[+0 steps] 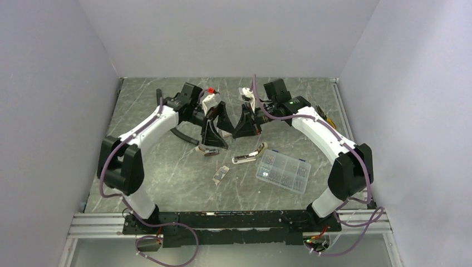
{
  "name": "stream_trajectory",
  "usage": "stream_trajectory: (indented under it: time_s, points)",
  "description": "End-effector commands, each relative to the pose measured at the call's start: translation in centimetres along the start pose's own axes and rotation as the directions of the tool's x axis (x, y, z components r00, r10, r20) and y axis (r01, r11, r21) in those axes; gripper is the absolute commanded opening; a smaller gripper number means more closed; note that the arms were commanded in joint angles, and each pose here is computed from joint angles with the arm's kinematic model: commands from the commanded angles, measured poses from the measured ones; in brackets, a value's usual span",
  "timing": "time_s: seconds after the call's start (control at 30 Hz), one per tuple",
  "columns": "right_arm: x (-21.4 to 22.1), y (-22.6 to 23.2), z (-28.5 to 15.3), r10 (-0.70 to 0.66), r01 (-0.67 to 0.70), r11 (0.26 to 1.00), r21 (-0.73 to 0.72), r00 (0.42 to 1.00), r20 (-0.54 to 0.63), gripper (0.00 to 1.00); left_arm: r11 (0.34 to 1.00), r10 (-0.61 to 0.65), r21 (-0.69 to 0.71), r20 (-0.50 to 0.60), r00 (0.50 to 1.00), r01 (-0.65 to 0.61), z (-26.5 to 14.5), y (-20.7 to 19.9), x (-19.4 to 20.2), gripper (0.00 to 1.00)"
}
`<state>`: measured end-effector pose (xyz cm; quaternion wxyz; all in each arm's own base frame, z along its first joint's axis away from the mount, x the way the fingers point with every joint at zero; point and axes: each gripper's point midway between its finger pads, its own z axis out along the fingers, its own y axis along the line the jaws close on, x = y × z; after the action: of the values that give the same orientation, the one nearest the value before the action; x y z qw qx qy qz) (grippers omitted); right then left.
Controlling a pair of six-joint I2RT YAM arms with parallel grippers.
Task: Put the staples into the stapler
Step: Pick up the stapler.
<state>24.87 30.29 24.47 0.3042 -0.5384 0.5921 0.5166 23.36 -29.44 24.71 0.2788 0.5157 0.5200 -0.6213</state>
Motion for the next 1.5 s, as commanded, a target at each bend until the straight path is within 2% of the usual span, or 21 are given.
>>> stream_trajectory:
  time_s: [0.0,0.03,0.07,0.17,0.4,0.5,0.57,0.6,0.63,0.67,0.7,0.83,1.0,1.17,1.27,1.47]
  points:
    - [-2.5,2.0,-0.7,-0.126,0.129,0.991,-0.041,0.99,0.07,0.06,0.99,0.062,0.12,0.122,0.991,-0.077,0.6,-1.9,-0.9,0.92]
    - [-2.6,2.0,-0.7,-0.127,0.13,0.99,-0.046,0.989,0.072,0.06,0.993,0.01,0.111,0.138,0.99,-0.026,0.6,-2.2,-0.9,0.92]
    - [-2.5,2.1,-0.7,-0.126,0.129,0.99,-0.049,0.99,0.071,0.06,0.996,0.011,0.091,0.155,0.988,-0.025,0.7,-1.8,-1.1,0.91]
    - [-2.5,2.1,-0.7,-0.128,0.132,0.99,-0.05,0.99,0.066,0.05,0.995,-0.039,0.093,0.164,0.986,0.024,0.9,0.0,-1.2,0.81]
    - [-1.9,1.1,-0.8,-0.13,0.13,0.992,0.008,0.991,0.035,0.04,0.995,-0.003,0.098,0.126,0.992,-0.009,0.9,-1.1,-1.2,0.85]
    - [-1.8,1.1,-0.9,-0.128,0.128,0.992,0.01,0.991,0.025,0.04,0.995,0.002,0.098,0.072,0.997,-0.009,0.6,-1.8,-1.4,0.86]
    - [-1.7,1.3,-0.9,-0.124,0.124,0.992,0.009,0.992,0.019,0.04,0.994,-0.062,0.085,-0.012,0.998,0.062,0.3,-1.9,-1.0,0.91]
    - [-1.6,1.3,-1.0,-0.125,0.125,0.992,0.012,0.992,0.016,0.04,0.992,-0.117,0.038,-0.078,0.99,0.12,0.2,-0.9,-0.5,0.9]
    - [-1.6,1.4,-1.0,-0.127,0.127,0.992,0.015,0.992,0.014,0.03,0.981,-0.187,-0.079,-0.154,0.97,0.177,0.1,0.7,0.3,0.93]
    - [-1.6,1.4,-1.1,-0.129,0.129,0.991,0.02,0.992,0.011,0.03,0.973,-0.187,-0.169,-0.186,0.965,0.156,0.0,1.6,0.4,0.95]
    - [-1.6,1.4,-1.2,-0.132,0.132,0.991,0.026,0.991,0.008,0.03,0.974,-0.151,-0.201,-0.211,0.966,0.108,-0.2,1.5,0.4,0.95]
    - [-2.0,1.6,-1.4,-0.145,0.145,0.989,0.031,0.989,0.005,0.03,0.97,-0.121,-0.235,-0.26,0.958,0.058,-0.8,0.9,0.1,0.95]
    - [-2.6,2.1,-1.5,-0.178,0.177,0.984,0.015,0.984,0.021,0.02,0.992,-0.028,-0.123,-0.189,0.982,0.004,0.2,-1.2,-0.6,0.95]
    - [-3.2,2.8,-1.5,-0.21,0.21,0.978,-0.003,0.977,0.041,0.02,0.996,0.038,-0.075,-0.143,0.989,-0.05,0.8,-2.1,-1.6,0.95]
    - [-3.4,3.3,-1.4,-0.229,0.23,0.973,-0.013,0.972,0.043,0.02,0.996,0.066,-0.055,-0.12,0.991,-0.073,1.1,-2.0,-2.4,0.89]
    - [-4.2,4.2,-1.7,-0.267,0.269,0.963,-0.029,0.962,0.058,0.02,0.996,0.082,-0.016,-0.097,0.992,-0.084,2.4,-2.7,-2.9,0.84]
